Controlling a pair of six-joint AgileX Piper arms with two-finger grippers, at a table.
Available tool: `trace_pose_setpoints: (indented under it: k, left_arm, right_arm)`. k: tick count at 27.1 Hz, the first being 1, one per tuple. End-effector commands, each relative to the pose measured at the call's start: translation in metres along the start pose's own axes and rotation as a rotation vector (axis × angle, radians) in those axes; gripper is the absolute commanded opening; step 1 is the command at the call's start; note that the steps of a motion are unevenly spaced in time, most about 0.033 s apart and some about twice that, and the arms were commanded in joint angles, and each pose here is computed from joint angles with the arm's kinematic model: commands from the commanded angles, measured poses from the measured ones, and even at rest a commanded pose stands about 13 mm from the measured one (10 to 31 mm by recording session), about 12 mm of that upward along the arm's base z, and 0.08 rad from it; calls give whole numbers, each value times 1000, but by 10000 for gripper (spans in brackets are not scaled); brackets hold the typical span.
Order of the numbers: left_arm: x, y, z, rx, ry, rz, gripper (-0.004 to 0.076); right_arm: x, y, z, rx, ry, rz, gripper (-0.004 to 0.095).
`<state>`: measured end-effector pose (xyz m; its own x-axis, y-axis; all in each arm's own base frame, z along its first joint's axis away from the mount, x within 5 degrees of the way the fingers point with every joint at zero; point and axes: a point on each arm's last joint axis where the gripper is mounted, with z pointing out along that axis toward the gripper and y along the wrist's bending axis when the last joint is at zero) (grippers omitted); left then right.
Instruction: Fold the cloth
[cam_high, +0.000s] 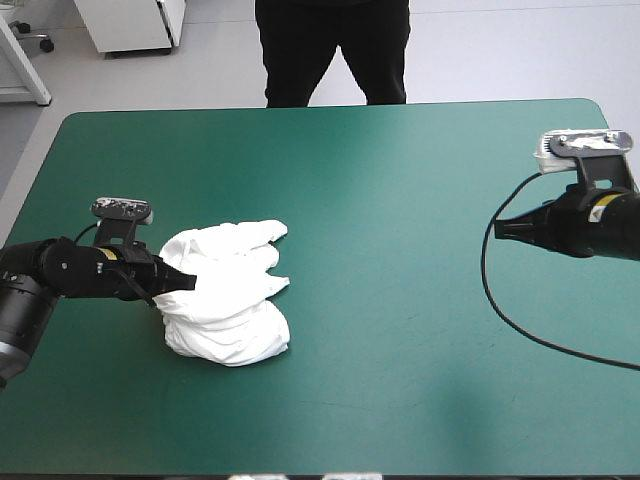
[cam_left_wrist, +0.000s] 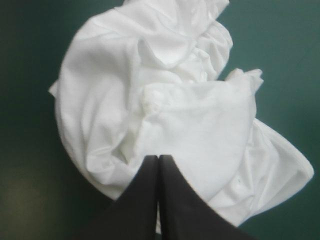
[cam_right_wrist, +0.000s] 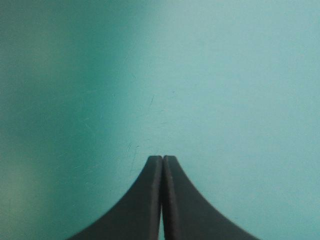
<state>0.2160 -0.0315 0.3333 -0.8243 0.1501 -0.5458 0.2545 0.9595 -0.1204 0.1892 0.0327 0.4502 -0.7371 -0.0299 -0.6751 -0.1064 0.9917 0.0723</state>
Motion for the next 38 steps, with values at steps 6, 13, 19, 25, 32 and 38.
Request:
trace_pose_setpoints:
  k: [6, 13, 19, 25, 32, 38]
  left_arm:
    - [-52, -2, -17, 23, -88, 198, 397]
    - [-54, 5, 20, 57, 59, 97, 639]
    - [-57, -5, 57, 62, 142, 164, 610]
    - [-56, -21, 107, -19, 264, 210, 581]
    - [-44, -21, 156, 9, 415, 162, 581]
    - [-38, -21, 173, 35, 472, 135, 322]
  right_arm:
    - [4, -1, -27, -1, -83, 10, -17]
    - [2, -1, -24, -1, -75, 11, -17]
    - [2, -2, -24, 3, -77, 9, -17]
    - [2, -2, -24, 3, -77, 9, -17]
    - [2, -1, -24, -3, -76, 11, -17]
    - [2, -2, -24, 12, -78, 7, -17]
